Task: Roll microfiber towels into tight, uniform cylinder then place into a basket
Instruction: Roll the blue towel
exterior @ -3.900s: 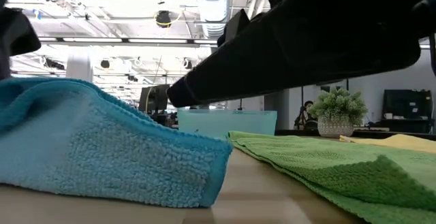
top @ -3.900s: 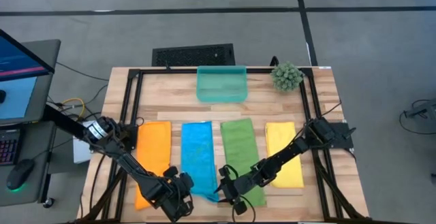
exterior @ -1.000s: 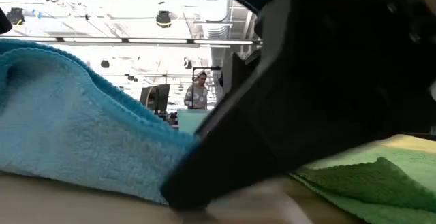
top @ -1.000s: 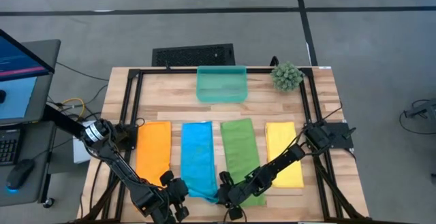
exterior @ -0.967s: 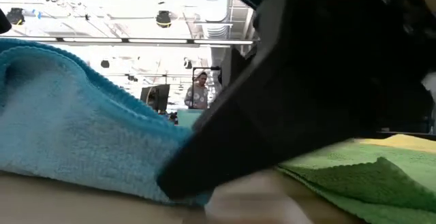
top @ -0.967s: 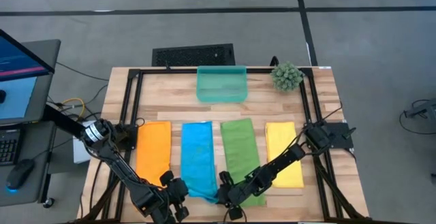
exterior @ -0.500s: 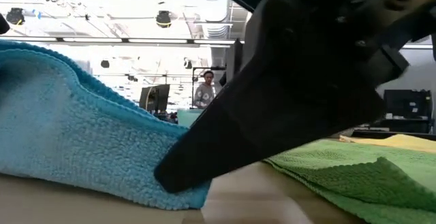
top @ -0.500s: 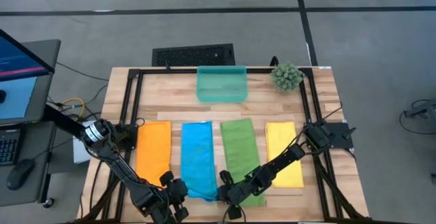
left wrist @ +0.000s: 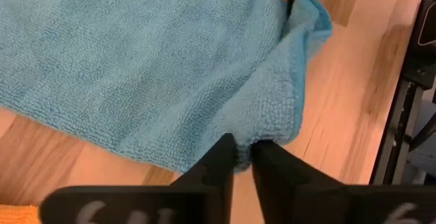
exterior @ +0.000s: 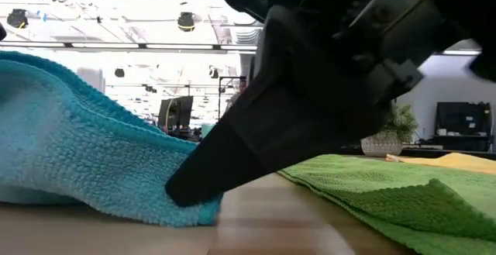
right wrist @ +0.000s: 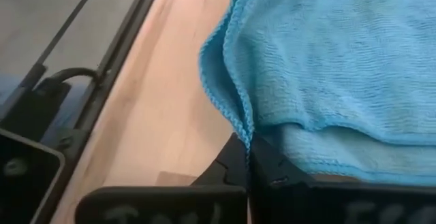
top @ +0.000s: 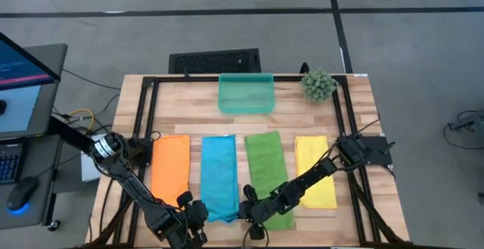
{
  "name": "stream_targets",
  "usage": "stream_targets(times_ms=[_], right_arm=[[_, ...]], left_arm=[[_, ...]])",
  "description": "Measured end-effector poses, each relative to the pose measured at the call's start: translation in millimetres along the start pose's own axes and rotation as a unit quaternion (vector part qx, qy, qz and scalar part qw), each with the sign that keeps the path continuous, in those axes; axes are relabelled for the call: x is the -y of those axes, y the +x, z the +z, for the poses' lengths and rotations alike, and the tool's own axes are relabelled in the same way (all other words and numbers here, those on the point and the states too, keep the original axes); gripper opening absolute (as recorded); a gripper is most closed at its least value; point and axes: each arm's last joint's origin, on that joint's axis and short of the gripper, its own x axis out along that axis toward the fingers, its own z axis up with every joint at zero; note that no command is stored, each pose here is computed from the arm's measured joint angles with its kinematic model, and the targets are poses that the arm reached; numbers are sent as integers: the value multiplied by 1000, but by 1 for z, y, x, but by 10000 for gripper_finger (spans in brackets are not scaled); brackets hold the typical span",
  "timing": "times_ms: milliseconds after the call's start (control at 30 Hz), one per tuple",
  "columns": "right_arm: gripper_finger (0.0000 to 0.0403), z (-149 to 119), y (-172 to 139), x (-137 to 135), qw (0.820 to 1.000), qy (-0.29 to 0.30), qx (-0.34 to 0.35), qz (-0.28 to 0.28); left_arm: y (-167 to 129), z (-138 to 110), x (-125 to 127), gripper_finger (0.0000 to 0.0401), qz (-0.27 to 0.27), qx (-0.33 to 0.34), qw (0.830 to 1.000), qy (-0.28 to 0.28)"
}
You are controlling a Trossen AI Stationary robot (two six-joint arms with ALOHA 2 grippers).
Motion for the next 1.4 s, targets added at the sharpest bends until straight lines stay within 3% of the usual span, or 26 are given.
stream_targets(times_ms=[167, 333, 567, 767, 967, 1400], right_arm=[[12, 0, 0, 0, 1000, 13, -1, 1], [6, 1, 0, 2, 1000, 22, -1, 0], [13, 2, 1, 5, 998, 55, -6, 16], [5, 7, -1, 10, 996, 87, -4, 21], [15, 12, -2, 12, 994, 109, 2, 23], [14, 16, -1, 17, 993, 117, 4, 23]], left_arm=[[0, -2, 0, 113, -8, -30, 999, 8], [-2, -6, 2, 141, -16, -47, 998, 30], [-10, -20, 6, 138, -28, -43, 997, 57], [-21, -31, 21, 131, -81, 40, 992, 86], [-17, -38, 23, 126, -119, 67, 986, 98], [-8, -24, 31, 125, -181, 123, 968, 120]])
